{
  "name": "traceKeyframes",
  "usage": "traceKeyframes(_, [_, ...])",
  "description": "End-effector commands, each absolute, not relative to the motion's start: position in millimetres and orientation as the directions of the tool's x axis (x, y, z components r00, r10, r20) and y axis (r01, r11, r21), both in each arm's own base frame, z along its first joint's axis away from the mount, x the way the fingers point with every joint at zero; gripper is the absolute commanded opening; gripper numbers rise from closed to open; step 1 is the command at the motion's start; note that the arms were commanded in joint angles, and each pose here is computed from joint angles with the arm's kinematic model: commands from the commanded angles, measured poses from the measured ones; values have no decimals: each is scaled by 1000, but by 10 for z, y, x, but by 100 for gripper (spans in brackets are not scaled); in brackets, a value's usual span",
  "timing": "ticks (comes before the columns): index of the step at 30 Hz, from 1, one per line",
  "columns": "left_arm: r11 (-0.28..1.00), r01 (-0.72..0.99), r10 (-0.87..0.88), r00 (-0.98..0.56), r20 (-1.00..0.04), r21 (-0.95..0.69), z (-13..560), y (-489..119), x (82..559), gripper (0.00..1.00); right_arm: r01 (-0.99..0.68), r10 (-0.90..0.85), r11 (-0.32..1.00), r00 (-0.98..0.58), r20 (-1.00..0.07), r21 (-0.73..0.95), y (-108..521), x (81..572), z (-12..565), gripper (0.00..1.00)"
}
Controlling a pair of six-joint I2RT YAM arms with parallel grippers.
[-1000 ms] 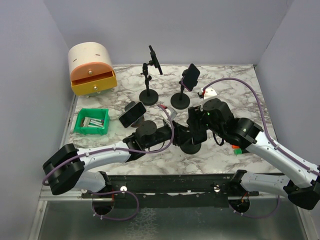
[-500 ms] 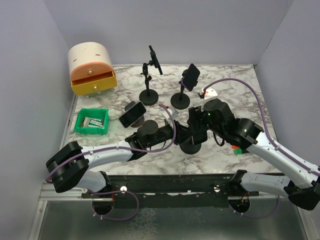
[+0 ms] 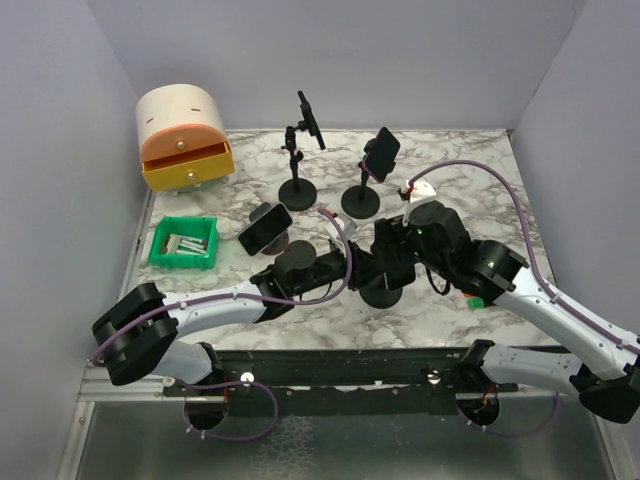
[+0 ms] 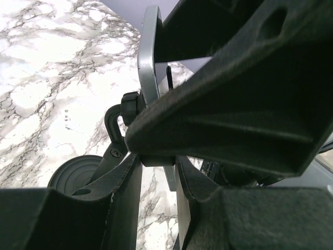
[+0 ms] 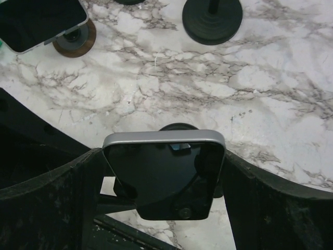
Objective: Remove the phone from the phone stand
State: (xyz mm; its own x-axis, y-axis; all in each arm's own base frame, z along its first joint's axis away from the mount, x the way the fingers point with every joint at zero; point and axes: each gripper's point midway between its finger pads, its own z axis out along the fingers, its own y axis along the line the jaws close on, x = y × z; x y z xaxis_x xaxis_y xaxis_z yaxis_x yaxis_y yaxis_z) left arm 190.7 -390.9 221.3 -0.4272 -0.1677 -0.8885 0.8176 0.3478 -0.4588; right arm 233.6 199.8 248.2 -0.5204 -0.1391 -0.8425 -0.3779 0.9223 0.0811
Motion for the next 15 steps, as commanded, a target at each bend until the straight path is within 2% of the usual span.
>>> traceKeyframes(1, [293, 848, -200, -398, -895, -442, 2363, -3943, 1837, 4, -400, -116, 905, -560, -820, 146, 2076, 2237, 2403, 95])
traceKeyframes(4, [290, 848, -197, -400, -895, -443, 2355, -3947, 1830, 2, -399, -111, 904, -560, -821, 150, 2073, 2230, 2427, 98])
traceKeyframes(8, [286, 850, -195, -400, -896, -442, 2350, -3937, 1814, 0, -383, -117, 914, -562, -819, 133, 2021, 2235, 2412, 98])
traceKeyframes(15, [283, 851, -198, -399, -895, -442, 2361, -3911, 1796, 0, -359, -117, 926, -557, -822, 112, 1972, 2269, 2398, 83])
